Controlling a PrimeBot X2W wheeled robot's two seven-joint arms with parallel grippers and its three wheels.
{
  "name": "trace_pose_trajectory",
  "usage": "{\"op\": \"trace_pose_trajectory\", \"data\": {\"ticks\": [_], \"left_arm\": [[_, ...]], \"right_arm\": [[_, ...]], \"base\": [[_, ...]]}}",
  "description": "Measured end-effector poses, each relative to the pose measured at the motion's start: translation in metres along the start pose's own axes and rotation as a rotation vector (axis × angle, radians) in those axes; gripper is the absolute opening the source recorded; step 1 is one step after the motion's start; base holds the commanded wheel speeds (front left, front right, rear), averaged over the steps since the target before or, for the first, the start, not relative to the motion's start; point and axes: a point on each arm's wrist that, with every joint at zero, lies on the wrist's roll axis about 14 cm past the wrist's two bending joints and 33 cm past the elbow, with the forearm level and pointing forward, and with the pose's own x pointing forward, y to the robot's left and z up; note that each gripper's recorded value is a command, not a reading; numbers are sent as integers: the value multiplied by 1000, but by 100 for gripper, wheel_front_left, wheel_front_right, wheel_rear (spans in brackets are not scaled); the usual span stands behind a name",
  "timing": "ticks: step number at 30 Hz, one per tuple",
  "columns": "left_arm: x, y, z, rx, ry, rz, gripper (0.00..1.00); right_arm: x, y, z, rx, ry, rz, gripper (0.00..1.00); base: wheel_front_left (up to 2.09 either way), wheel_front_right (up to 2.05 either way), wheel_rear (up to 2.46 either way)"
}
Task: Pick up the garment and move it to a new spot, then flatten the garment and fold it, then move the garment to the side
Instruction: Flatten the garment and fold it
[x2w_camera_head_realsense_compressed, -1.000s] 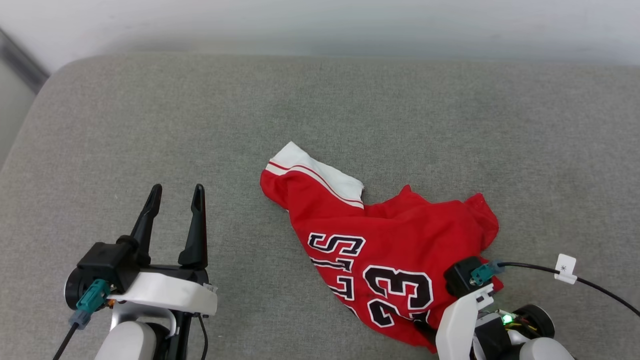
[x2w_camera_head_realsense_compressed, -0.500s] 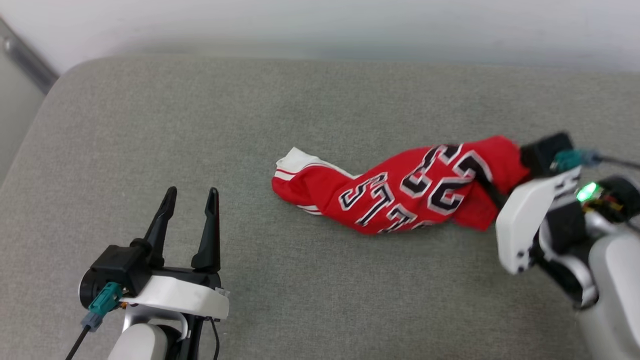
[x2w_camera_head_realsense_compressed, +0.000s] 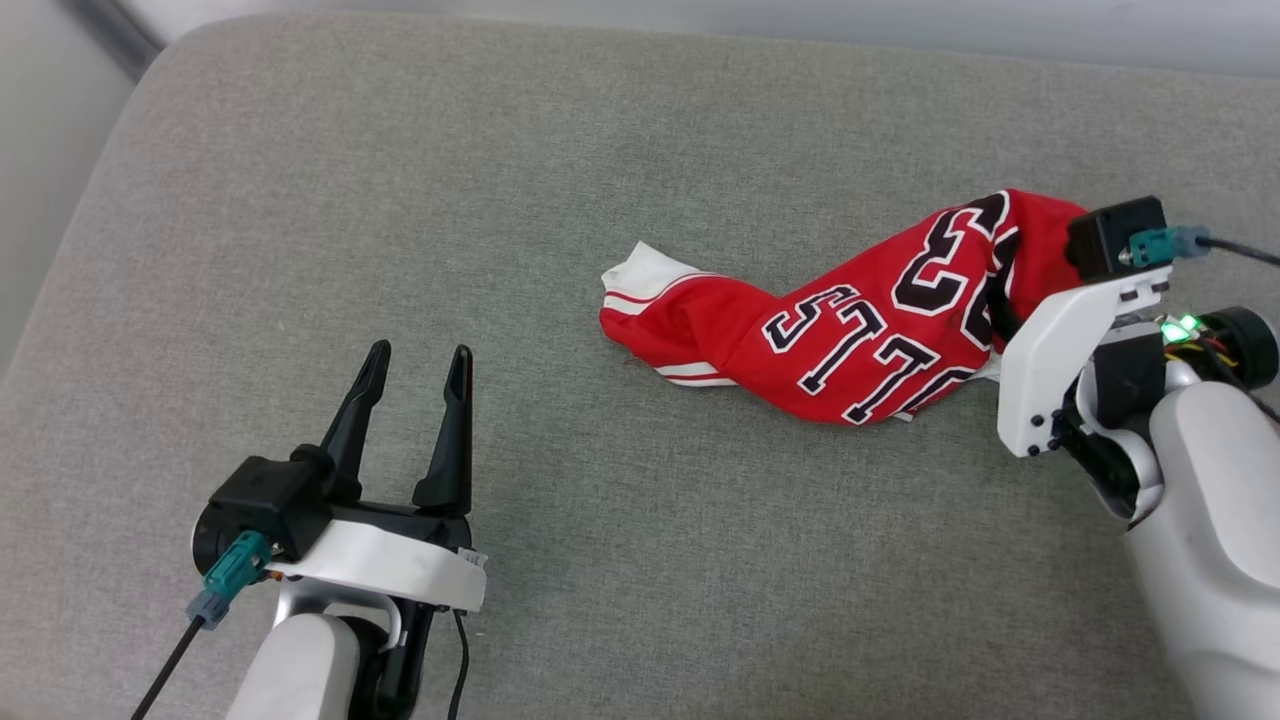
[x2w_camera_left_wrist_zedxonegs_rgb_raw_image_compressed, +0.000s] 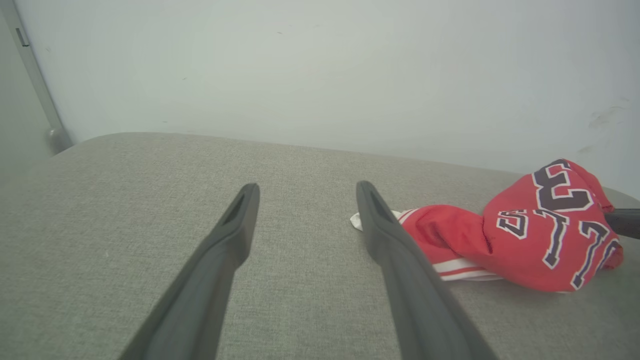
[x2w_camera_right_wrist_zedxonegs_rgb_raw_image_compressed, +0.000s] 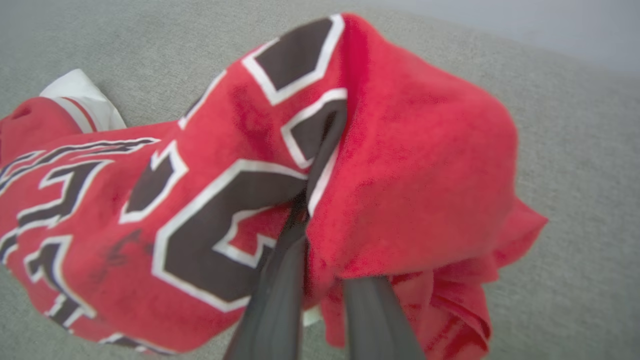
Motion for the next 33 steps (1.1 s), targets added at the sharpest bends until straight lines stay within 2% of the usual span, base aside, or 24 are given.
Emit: {"op": "trace_pose_trajectory", "data": {"ticks": [1, 2, 10, 17, 21, 33], "left_arm": [[0, 1, -2, -1, 4, 2, 100], [1, 0, -2, 0, 5, 0, 100], [1, -5, 6, 9, -18, -23, 100], [-6, -10, 12, 15, -32, -33, 100], [-10, -15, 15, 18, -38, -44, 100], [-26, -28, 17, 20, -11, -79, 100]], "right_arm": [[2, 1, -4, 10, -6, 1, 56], [3, 1, -4, 16, -24, 0, 100], [-21, -4, 17, 53, -288, -38, 100], [-71, -6, 18, 76, -481, -95, 100], [-105, -7, 25, 53, -583, -139, 100], [-187, 9, 20, 33, -677, -228, 100]], "base": [[0, 0, 0], [0, 0, 0], [0, 0, 0], [0, 0, 0], [0, 0, 0], [0, 0, 0]]}}
